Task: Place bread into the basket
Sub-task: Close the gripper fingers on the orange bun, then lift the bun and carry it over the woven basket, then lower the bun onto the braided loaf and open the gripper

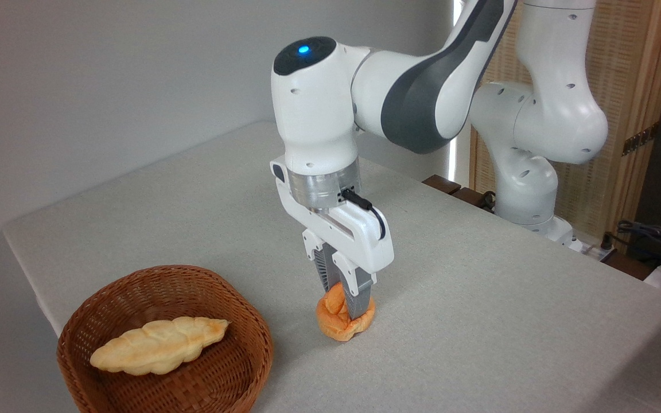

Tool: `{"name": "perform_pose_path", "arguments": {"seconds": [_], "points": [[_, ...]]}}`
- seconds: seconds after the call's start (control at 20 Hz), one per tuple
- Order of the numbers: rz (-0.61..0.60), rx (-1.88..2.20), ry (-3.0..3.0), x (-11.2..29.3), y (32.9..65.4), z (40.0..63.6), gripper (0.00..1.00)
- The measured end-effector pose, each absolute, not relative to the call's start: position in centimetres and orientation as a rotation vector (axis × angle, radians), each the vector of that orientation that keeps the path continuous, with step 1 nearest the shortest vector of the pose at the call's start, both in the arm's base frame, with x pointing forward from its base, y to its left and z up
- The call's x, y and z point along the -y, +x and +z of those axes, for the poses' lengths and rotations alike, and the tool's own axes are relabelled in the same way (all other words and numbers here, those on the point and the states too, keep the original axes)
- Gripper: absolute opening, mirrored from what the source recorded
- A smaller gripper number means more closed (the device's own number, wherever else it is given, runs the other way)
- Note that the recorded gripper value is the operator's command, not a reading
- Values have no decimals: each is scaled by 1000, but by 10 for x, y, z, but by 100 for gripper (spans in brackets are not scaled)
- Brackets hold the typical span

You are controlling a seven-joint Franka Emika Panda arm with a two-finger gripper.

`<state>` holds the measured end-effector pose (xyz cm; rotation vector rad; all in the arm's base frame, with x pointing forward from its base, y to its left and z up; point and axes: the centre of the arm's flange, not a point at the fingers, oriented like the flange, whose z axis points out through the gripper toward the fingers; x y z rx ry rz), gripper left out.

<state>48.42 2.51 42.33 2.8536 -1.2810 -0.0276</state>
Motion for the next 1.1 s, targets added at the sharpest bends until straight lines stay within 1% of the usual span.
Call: {"name": "perform_pose_path", "arguments": {"seconds": [0.05,0.15,0.35,0.45,0.5,0.55,0.6,0.65,0.7,0.75,0.85,1.0,1.1], "points": [[-31,1302,2851,-25,485,431,36],[-14,1337,2848,-23,491,456,36],[123,1400,2869,-15,512,526,37],[182,1404,2875,-11,528,552,37],[203,1414,2873,-6,539,558,37],[216,1432,2868,1,553,561,38],[214,1455,2858,12,572,557,42],[208,1470,2850,19,585,551,50],[201,1484,2841,26,599,542,75],[207,1492,2839,30,613,533,93],[251,1501,2845,32,633,521,100],[315,1512,2854,34,648,508,100],[323,1516,2855,35,651,505,100]]}}
